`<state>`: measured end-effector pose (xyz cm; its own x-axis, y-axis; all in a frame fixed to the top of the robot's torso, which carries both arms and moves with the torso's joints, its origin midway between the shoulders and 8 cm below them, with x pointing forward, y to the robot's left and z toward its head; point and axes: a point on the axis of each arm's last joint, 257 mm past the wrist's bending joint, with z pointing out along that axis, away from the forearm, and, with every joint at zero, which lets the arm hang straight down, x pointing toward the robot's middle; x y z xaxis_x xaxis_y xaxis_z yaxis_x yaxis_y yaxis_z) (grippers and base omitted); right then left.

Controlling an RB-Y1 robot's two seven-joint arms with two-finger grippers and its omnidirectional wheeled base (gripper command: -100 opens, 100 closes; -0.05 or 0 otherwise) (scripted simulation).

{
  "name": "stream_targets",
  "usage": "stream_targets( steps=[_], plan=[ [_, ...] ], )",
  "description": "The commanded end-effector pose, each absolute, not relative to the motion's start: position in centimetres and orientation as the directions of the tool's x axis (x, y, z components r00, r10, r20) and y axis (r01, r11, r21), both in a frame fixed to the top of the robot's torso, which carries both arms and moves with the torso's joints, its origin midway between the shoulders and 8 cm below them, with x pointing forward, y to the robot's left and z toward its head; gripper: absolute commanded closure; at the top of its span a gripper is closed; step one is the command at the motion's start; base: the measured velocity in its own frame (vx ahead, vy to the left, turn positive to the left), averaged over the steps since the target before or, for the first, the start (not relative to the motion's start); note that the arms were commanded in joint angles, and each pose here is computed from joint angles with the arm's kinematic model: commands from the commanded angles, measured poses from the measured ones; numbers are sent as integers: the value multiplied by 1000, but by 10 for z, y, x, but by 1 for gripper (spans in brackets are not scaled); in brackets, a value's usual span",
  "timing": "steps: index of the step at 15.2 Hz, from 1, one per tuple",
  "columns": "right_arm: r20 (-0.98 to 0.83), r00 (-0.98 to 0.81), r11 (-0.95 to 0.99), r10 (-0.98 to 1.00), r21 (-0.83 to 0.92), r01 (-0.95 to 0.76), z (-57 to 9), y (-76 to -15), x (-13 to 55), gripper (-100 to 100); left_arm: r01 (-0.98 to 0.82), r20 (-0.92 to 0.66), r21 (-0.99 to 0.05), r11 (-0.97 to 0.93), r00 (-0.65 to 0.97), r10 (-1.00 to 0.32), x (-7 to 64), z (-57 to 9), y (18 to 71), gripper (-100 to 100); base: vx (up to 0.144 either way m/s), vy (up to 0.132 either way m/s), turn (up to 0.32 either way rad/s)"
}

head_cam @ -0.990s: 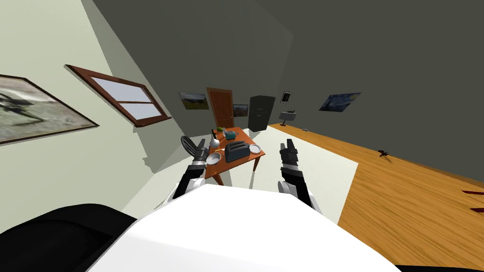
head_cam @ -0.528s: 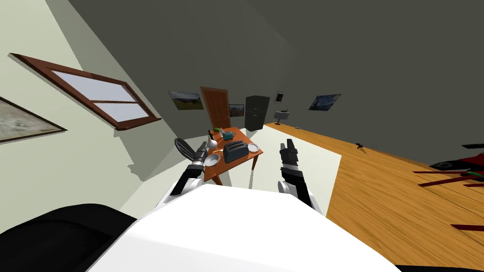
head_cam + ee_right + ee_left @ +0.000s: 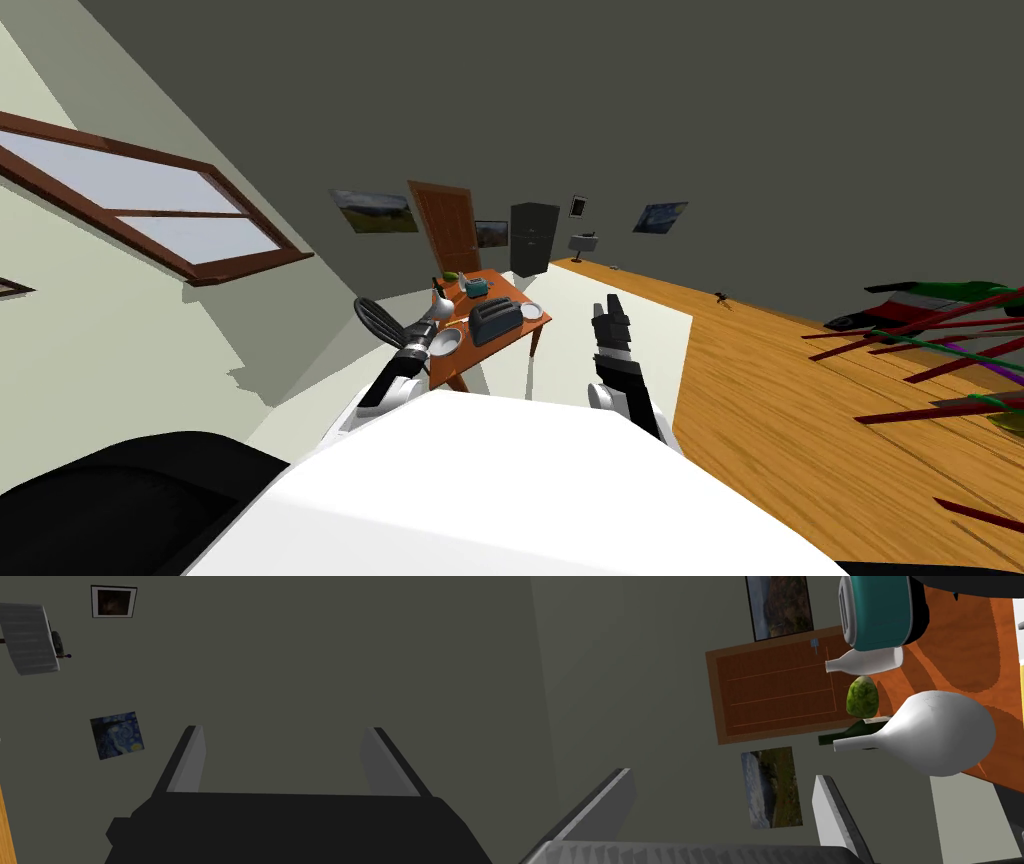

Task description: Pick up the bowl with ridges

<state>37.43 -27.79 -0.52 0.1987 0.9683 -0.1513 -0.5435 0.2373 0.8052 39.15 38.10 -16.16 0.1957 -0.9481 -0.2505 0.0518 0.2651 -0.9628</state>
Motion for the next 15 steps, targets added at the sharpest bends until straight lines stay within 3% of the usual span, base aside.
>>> stream_targets(
  steps=[1, 15],
  plan=[
    [-151, 199, 237, 968, 805, -543, -5, -278, 374, 0, -10, -249, -968, 252, 200, -948, 390, -179, 393, -100, -21, 38, -138],
    [-151, 199, 237, 968, 805, -544, -5, -278, 374, 0, -327, -209, -937, 121, 250, -945, 364, -274, 446, -100, -30, 49, -161]
  ],
)
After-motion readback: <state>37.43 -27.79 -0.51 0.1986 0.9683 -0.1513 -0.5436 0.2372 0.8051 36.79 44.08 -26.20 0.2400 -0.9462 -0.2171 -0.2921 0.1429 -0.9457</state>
